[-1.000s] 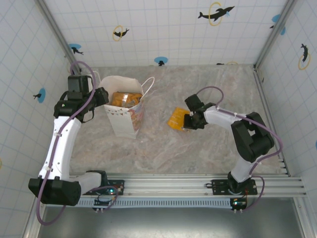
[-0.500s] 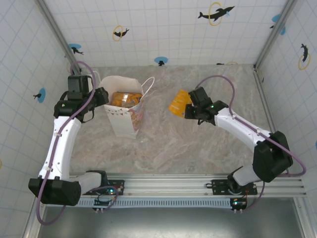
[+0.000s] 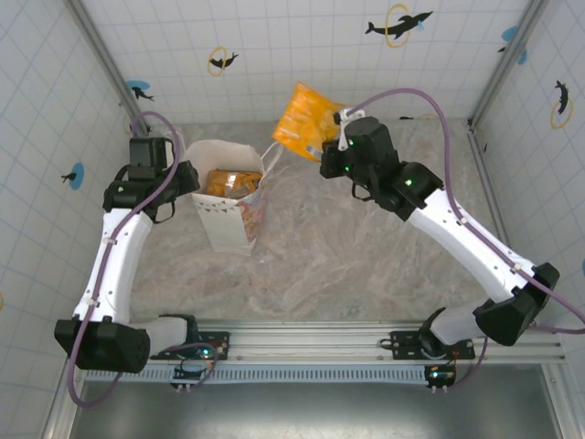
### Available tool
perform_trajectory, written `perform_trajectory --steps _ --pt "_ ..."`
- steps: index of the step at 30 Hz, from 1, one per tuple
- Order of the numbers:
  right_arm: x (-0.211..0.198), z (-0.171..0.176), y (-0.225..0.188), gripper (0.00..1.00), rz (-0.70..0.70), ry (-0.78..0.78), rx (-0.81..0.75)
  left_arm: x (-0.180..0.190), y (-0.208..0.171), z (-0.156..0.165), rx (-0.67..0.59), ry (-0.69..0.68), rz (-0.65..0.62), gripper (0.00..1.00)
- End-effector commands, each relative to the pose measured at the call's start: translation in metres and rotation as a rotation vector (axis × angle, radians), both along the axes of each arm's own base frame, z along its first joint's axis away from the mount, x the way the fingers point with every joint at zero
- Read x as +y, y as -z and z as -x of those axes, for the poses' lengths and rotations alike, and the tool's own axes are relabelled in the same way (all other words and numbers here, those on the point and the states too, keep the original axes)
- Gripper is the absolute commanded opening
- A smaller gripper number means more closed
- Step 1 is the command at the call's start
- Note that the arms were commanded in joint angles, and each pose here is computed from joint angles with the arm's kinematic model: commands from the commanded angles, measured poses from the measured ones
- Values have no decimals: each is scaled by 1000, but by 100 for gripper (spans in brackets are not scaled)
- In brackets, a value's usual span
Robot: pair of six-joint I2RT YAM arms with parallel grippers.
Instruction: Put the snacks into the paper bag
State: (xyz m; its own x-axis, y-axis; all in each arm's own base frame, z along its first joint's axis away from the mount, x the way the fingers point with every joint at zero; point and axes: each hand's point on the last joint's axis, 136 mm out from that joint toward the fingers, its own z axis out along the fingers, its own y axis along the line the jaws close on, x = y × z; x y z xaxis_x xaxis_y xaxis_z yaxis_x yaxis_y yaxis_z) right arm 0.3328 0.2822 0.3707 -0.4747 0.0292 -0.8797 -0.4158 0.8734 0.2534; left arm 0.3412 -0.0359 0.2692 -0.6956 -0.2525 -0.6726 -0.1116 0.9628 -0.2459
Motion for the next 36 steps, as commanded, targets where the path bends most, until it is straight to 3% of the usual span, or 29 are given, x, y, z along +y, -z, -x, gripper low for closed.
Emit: perform_trajectory --steps 1,8,13,22,32,36 --pt "27 1 -35 0 -3 -52 -104 5 -2 -8 -22 -23 2 47" --pt "81 15 -63 0 -30 -172 -161 1 10 -10 -2 -11 18 31" --pt "117 9 -32 0 -23 -232 -38 1 9 -10 -9 -11 26 23" --pt "156 4 27 0 -22 -275 186 0 11 -7 -10 -5 29 21" --pt "171 12 59 0 -27 -315 320 2 8 -5 -14 -6 13 21" --pt "176 18 65 6 -29 -342 354 9 5 -4 -13 -31 -19 21"
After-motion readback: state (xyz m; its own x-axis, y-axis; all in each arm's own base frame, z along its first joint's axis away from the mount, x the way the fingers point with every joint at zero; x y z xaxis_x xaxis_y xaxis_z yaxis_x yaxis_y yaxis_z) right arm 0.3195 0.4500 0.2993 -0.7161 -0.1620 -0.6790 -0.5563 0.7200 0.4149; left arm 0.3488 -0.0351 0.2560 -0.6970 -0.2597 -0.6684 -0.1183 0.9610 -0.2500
